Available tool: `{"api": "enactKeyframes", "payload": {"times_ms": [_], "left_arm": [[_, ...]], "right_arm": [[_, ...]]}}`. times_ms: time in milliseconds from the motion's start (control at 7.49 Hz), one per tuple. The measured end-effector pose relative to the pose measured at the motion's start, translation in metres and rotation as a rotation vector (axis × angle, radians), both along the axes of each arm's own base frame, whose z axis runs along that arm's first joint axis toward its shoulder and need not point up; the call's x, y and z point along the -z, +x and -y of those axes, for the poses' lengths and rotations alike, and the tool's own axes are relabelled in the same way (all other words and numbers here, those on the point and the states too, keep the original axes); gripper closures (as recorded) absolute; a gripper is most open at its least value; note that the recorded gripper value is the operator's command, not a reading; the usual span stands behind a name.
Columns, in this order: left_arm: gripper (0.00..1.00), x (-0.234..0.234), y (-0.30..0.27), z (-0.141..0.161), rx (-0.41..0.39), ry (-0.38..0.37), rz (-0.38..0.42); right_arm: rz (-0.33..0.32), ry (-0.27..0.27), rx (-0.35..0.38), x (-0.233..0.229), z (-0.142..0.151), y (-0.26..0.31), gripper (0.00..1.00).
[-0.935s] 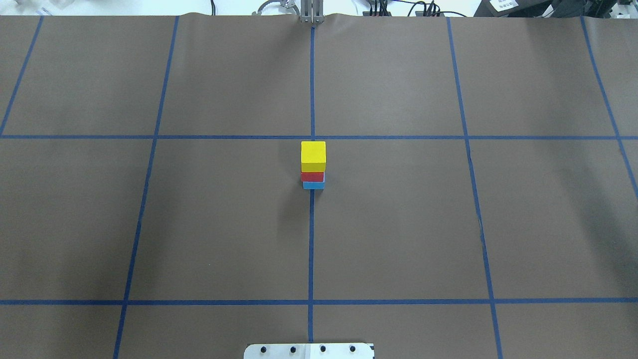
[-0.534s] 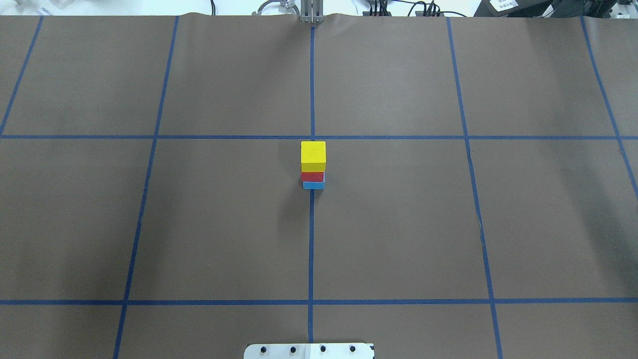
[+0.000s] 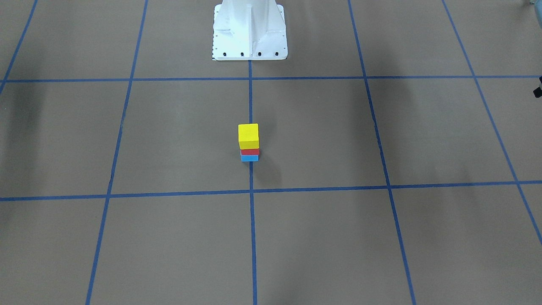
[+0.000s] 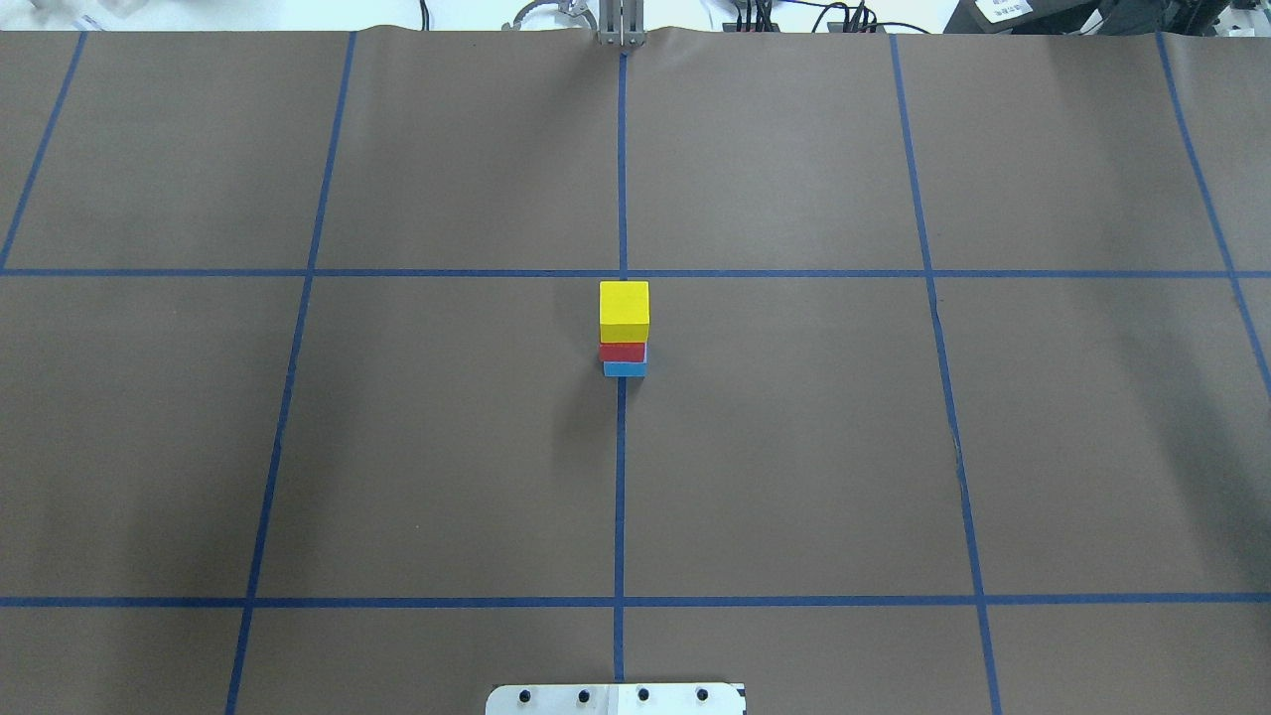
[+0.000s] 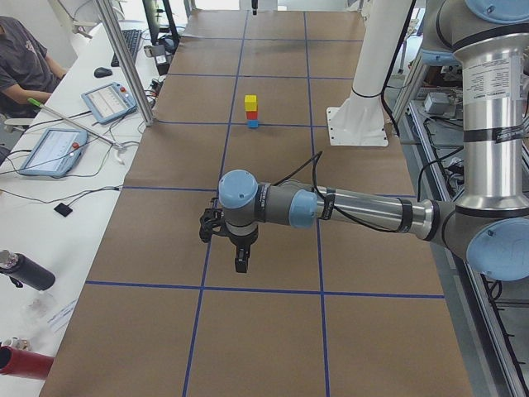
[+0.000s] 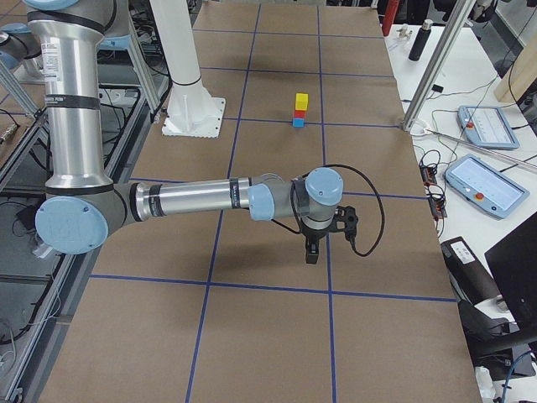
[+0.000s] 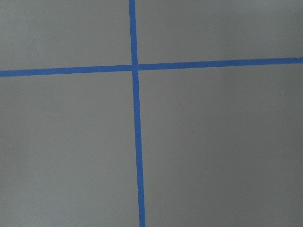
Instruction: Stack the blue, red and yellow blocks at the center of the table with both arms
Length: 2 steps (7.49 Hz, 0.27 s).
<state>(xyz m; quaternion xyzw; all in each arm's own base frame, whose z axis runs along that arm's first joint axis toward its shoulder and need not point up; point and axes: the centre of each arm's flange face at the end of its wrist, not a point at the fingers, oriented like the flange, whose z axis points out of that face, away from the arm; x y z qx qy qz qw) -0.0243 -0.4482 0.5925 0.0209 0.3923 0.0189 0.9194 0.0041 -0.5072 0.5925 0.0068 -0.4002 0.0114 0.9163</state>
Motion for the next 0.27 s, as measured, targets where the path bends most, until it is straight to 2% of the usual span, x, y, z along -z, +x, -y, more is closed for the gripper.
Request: {"api": "enactKeyframes", "payload": {"times_ms": [267], "left_arm": [[0.00,-0.0002,0.0001,0.0005,0.001,-0.001,0.000]], "right_arm": [[-0.004,0.002,0.001,-0.0003,0.0003,0.0003,0.00]]}}
